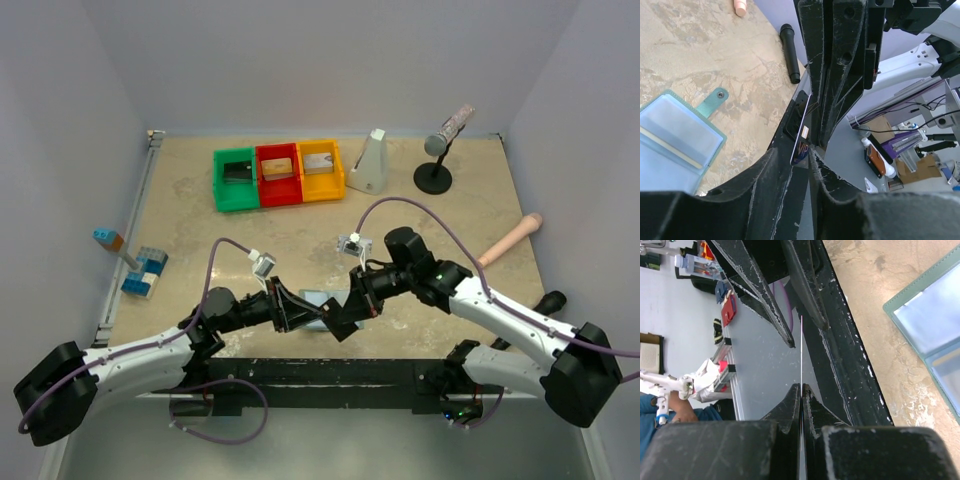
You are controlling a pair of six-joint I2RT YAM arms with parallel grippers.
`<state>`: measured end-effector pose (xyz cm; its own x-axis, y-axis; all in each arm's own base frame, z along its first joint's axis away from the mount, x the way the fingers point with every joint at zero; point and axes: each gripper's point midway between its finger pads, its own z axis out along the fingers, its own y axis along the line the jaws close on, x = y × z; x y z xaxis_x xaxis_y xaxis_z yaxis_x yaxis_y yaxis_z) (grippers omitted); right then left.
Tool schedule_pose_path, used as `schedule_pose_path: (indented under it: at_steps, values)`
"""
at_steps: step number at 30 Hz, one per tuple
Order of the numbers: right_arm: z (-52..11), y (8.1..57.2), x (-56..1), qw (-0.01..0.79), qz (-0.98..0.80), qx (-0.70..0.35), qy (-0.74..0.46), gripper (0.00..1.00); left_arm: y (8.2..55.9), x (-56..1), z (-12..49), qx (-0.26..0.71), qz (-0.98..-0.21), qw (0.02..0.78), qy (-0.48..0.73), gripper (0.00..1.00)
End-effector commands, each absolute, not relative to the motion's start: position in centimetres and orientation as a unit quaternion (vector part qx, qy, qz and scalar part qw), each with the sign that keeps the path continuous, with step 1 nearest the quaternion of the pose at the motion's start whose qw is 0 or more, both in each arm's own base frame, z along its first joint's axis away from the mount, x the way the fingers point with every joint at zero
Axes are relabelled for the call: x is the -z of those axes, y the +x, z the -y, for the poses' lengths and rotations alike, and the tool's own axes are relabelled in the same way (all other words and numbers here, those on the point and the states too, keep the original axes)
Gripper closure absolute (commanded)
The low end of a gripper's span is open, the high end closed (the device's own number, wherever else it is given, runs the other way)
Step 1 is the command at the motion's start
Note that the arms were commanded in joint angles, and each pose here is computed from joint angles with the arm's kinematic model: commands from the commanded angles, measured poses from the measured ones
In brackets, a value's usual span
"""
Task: Take the credit cards out of the card holder
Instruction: Place the credit card at the center of the board.
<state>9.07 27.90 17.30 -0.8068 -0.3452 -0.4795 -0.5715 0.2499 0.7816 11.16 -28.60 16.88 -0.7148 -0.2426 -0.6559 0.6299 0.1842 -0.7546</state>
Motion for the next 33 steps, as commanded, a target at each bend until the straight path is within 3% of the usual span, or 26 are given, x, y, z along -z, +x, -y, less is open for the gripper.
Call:
schedule_pose_path:
  at_steps: [1,8,15,19,22,25,30,33]
  values:
    - [-28.6,8.9,-19.2,0.113,-0.759,-0.557,-0.319,1.00,11.2,-19.1,28.8,0.644,-0.654,0.368,0.147,0.67]
    - [-28.9,8.5,-19.4,0.100,-0.752,-0.563,-0.327,1.00,11.1,-19.4,28.9,0.649,-0.649,0.367,0.151,0.73]
    - [-28.8,8.6,-19.1,0.101,-0.758,-0.557,-0.324,1.00,11.2,-19.1,28.8,0.644,-0.654,0.369,0.150,1.00]
    - [-28.6,8.9,-18.7,0.106,-0.772,-0.543,-0.313,0.51,11.7,-18.5,28.4,0.630,-0.667,0.376,0.134,1.00]
    - [-28.0,9.3,-18.5,0.117,-0.788,-0.520,-0.307,0.32,12.7,-18.2,27.7,0.613,-0.679,0.390,0.111,1.00]
    - [-26.9,10.2,-18.7,0.148,-0.811,-0.480,-0.301,0.26,14.6,-16.3,26.4,0.567,-0.718,0.398,0.060,1.00]
    - [-23.0,13.0,-19.5,0.252,-0.856,-0.367,-0.262,0.27,19.9,-13.8,22.2,0.445,-0.783,0.425,-0.088,1.00]
    - [-21.0,13.5,-20.4,0.296,-0.863,-0.335,-0.236,0.27,22.7,-14.4,20.8,0.416,-0.780,0.444,-0.144,1.00]
